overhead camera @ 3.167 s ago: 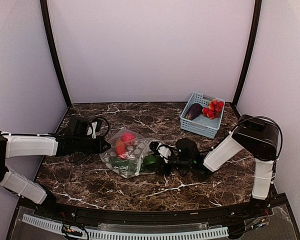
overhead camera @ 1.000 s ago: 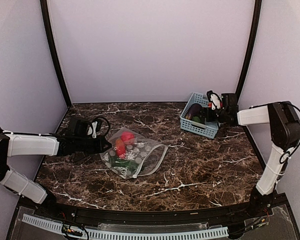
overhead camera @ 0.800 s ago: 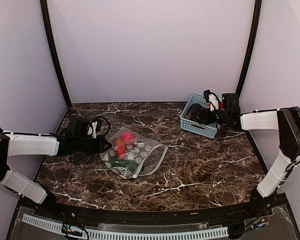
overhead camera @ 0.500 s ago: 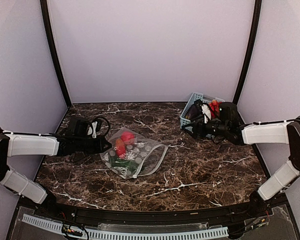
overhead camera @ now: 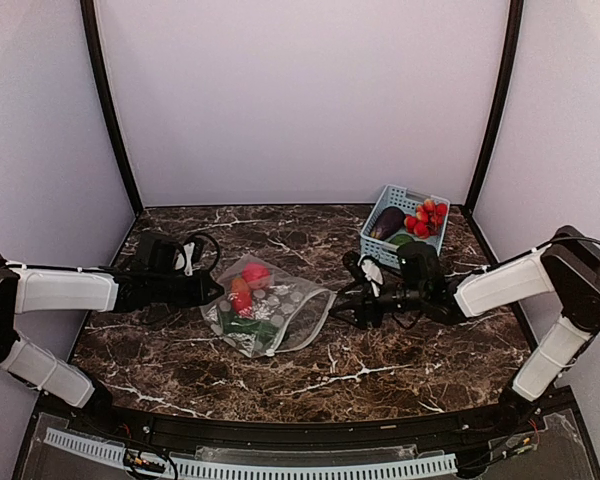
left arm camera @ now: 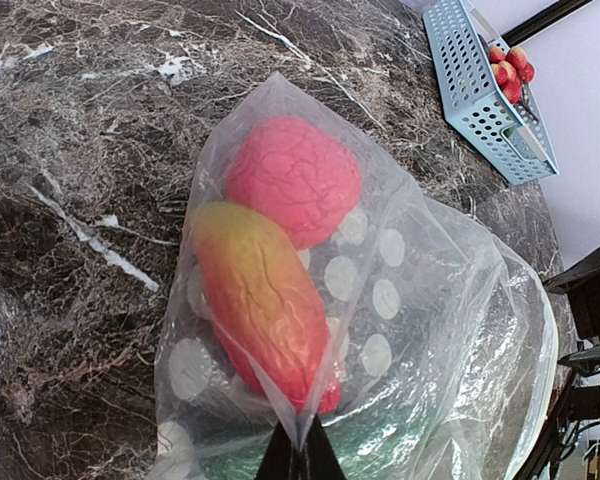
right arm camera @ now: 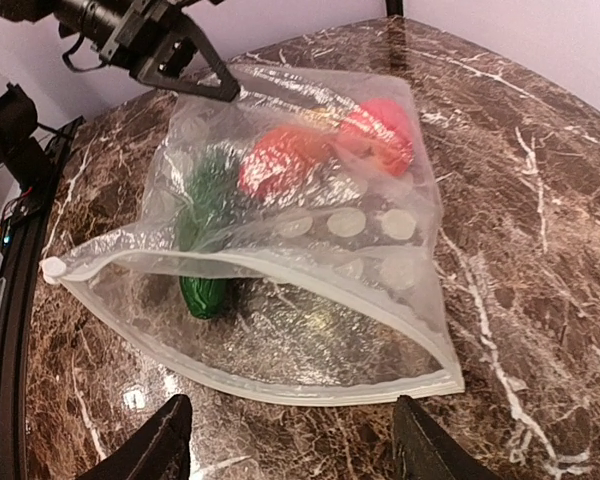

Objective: Open the zip-top bag and remove the fake food

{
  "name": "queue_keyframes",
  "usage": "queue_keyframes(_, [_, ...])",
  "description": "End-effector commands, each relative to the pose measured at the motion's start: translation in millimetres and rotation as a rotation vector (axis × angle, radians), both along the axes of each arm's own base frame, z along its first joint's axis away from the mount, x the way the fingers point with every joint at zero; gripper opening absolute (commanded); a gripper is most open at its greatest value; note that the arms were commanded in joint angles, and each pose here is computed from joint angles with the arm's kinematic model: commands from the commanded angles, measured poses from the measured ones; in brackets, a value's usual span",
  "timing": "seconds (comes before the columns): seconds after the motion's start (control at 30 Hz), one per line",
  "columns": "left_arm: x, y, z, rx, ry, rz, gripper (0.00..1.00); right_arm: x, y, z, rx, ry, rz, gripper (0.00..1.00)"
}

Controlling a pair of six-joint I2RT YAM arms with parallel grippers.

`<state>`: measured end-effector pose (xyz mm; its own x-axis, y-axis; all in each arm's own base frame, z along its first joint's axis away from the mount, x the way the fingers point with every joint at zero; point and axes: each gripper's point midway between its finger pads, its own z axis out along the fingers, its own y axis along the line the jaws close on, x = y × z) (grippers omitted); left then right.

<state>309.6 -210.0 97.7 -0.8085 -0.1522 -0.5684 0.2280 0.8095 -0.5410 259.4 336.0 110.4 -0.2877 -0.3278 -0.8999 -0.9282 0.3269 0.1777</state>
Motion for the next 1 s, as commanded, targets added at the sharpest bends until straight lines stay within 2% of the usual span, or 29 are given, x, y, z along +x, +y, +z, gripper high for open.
queue_keyframes(0.0, [-1, 0, 1, -0.014, 0.002, -0.005, 0.01, -4, 23, -1, 0.019, -0.071, 0.051, 0.64])
queue_keyframes(0.47, [-1, -1, 3, -0.015, -0.004, -0.01, 0.01, -6, 84, -28, -0.008, -0.131, 0.174, 0.55])
queue_keyframes(0.97, [-2, 0, 0, -0.016, 0.002, -0.007, 0.01, -26, 127, -61, -0.043, -0.134, 0.291, 0.52])
